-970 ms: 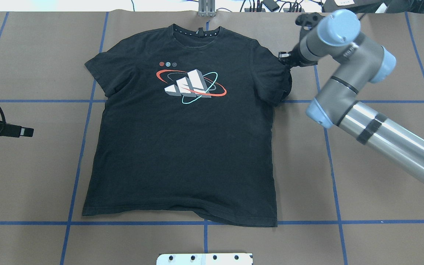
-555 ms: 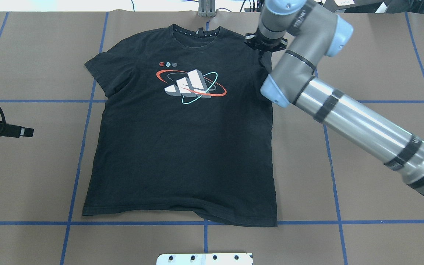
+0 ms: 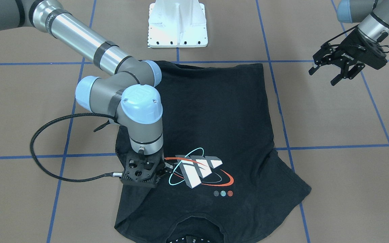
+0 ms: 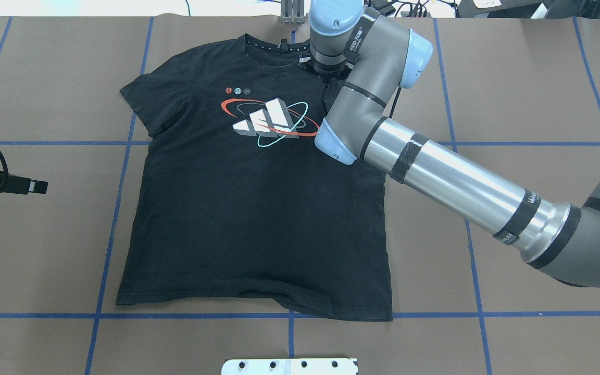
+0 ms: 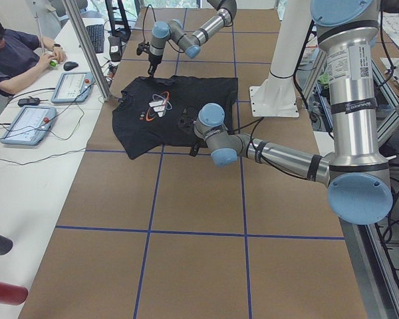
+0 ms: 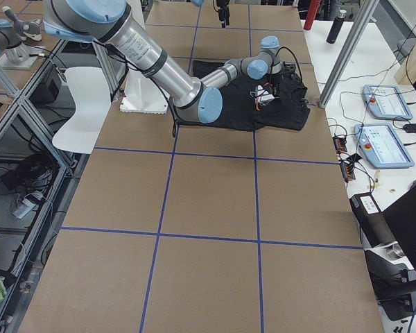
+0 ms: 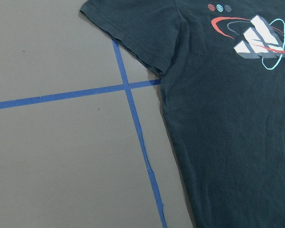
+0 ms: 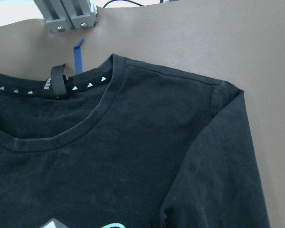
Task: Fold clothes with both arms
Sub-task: 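Grasp the sleeve with the right gripper and fold it toward the collar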
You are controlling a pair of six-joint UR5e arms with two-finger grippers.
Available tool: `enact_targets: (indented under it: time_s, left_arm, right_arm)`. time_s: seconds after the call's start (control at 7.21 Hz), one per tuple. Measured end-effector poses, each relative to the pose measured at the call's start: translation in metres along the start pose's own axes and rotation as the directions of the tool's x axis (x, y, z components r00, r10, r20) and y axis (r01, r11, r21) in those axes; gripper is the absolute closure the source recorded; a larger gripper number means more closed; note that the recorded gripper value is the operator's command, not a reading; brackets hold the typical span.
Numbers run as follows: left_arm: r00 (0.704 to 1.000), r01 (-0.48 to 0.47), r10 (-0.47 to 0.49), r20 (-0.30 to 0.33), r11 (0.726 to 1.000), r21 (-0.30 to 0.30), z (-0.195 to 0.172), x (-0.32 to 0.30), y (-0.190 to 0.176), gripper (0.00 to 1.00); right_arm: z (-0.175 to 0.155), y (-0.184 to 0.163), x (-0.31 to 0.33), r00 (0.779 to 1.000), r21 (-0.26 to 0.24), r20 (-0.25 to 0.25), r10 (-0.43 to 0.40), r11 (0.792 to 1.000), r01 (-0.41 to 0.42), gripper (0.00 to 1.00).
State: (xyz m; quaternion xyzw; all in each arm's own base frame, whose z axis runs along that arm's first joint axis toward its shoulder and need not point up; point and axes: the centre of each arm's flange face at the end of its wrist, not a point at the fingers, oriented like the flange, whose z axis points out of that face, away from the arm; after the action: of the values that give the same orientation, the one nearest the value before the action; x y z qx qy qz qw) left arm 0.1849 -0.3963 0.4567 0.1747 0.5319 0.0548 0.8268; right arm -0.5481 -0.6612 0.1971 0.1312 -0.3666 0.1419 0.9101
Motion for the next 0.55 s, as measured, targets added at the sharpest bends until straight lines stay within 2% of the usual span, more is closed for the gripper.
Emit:
enact_targets:
  time_s: [0.28,0.55]
  left_arm:
    - [1.000,-0.002,0.002,0.000,1.000,0.001,0.002,0.000,-0.002,0.00]
    - [1.000,-0.005,0.005,0.002,1.000,0.001,0.020,-0.003,-0.018,0.00]
  right_arm:
    - [0.010,0.015,-0.008,1.000,0.007,0.010,-0.011,1.000,0.011,0.00]
    - [-0.002,0.016,-0.019,0.999,0.004,0.034,0.019,1.000,-0.019,0.00]
